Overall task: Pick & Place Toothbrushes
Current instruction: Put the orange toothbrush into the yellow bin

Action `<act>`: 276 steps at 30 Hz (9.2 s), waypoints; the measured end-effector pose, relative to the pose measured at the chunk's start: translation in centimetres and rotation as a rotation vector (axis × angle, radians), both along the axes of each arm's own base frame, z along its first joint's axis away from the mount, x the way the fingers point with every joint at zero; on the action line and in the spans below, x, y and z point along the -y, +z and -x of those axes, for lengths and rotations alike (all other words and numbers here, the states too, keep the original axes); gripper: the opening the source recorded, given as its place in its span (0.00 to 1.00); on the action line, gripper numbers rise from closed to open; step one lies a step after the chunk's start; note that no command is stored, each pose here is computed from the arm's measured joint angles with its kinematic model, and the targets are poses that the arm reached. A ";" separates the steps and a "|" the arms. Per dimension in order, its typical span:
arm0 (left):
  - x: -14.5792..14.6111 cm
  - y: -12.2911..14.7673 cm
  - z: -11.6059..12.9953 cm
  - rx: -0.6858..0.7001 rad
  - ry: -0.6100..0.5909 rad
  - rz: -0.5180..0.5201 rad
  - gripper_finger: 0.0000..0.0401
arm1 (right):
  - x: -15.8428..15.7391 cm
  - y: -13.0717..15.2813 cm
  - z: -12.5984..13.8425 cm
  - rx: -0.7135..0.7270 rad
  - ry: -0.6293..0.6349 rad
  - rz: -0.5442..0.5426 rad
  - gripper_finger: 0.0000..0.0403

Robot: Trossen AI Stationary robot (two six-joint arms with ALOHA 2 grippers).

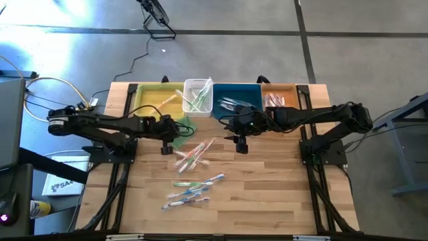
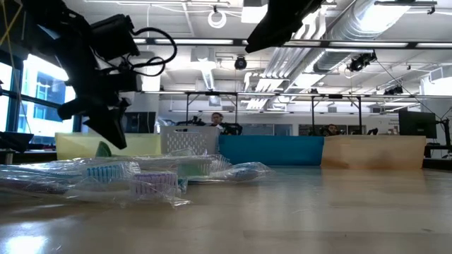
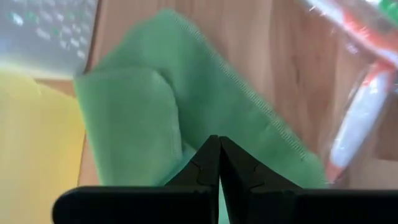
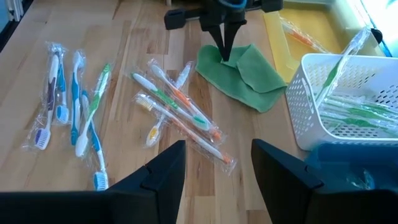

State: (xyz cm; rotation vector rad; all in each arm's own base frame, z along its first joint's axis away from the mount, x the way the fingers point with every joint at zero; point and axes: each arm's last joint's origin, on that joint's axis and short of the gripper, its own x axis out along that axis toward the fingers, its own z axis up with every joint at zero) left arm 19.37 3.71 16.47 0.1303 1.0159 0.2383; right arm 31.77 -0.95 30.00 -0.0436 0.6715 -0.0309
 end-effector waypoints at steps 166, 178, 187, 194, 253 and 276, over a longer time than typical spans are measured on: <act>1.7 -0.1 -7.8 -0.034 -0.503 -0.079 0.05 | 0.0 -0.2 0.2 -0.030 -0.019 -0.021 0.44; 1.5 2.8 -9.7 0.045 -0.575 -0.172 0.05 | 0.0 -0.2 0.2 -0.029 -0.018 -0.018 0.44; 1.4 4.2 -10.5 0.083 -0.596 -0.207 0.05 | 0.7 0.1 -0.1 0.020 -0.039 -0.014 0.44; 1.6 5.4 -11.1 0.129 -0.611 -0.198 0.05 | 1.2 0.9 -0.6 0.110 -0.112 0.071 0.44; -5.0 15.4 -0.6 -0.110 0.066 -0.377 0.05 | 4.1 -1.7 2.7 -0.280 -0.468 0.175 0.44; -10.2 10.3 7.0 -0.303 0.719 -0.276 0.05 | 4.1 -1.2 2.1 -0.197 -0.452 0.146 0.44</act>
